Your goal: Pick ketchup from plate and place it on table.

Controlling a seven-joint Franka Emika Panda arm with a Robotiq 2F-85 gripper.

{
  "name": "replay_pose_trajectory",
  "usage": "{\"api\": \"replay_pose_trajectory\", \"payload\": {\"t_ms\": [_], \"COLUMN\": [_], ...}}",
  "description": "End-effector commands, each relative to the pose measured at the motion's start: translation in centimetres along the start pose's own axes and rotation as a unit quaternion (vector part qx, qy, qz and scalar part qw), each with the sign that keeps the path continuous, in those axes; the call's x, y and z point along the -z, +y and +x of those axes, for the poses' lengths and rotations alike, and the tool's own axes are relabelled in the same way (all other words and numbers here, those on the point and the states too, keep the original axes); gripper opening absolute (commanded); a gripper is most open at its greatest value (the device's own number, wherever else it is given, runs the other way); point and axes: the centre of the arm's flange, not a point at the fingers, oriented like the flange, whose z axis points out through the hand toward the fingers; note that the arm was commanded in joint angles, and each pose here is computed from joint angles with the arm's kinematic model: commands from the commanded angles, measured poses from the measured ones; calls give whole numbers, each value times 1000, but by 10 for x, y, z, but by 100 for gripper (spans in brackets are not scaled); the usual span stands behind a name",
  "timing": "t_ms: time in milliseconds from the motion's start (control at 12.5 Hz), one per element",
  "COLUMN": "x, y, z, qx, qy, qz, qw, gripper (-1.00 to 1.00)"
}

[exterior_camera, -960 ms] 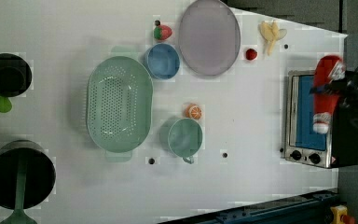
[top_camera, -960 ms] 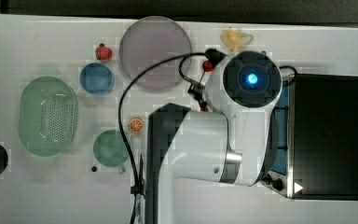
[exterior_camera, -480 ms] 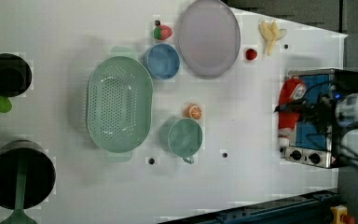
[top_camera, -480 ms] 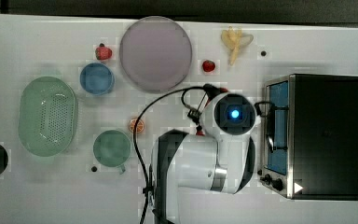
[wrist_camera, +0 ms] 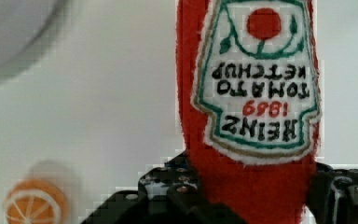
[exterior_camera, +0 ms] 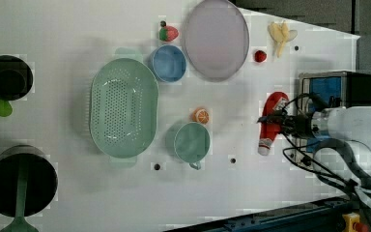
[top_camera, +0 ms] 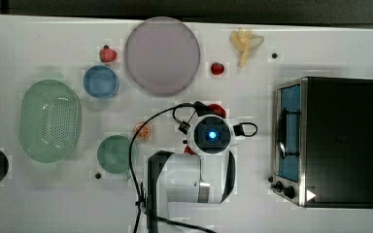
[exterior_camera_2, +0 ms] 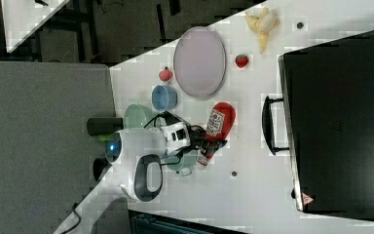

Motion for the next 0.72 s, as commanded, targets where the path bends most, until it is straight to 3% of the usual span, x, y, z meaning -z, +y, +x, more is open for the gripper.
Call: {"api": "replay_pose_trajectory", "payload": {"t_ms": [80, 240, 320, 480, 720], "x": [-3, -13, -11, 7, 70], "y": [-7, -9, -10, -15, -20], "z": [6, 3, 2, 6, 21], "qx": [-24, -22, -20, -18, -28], "qy": [23, 19, 21, 37, 81], "qz": [14, 13, 15, 23, 43], "qw": [999, 999, 999, 999, 995], "gripper": [49, 91, 100, 100, 100]}}
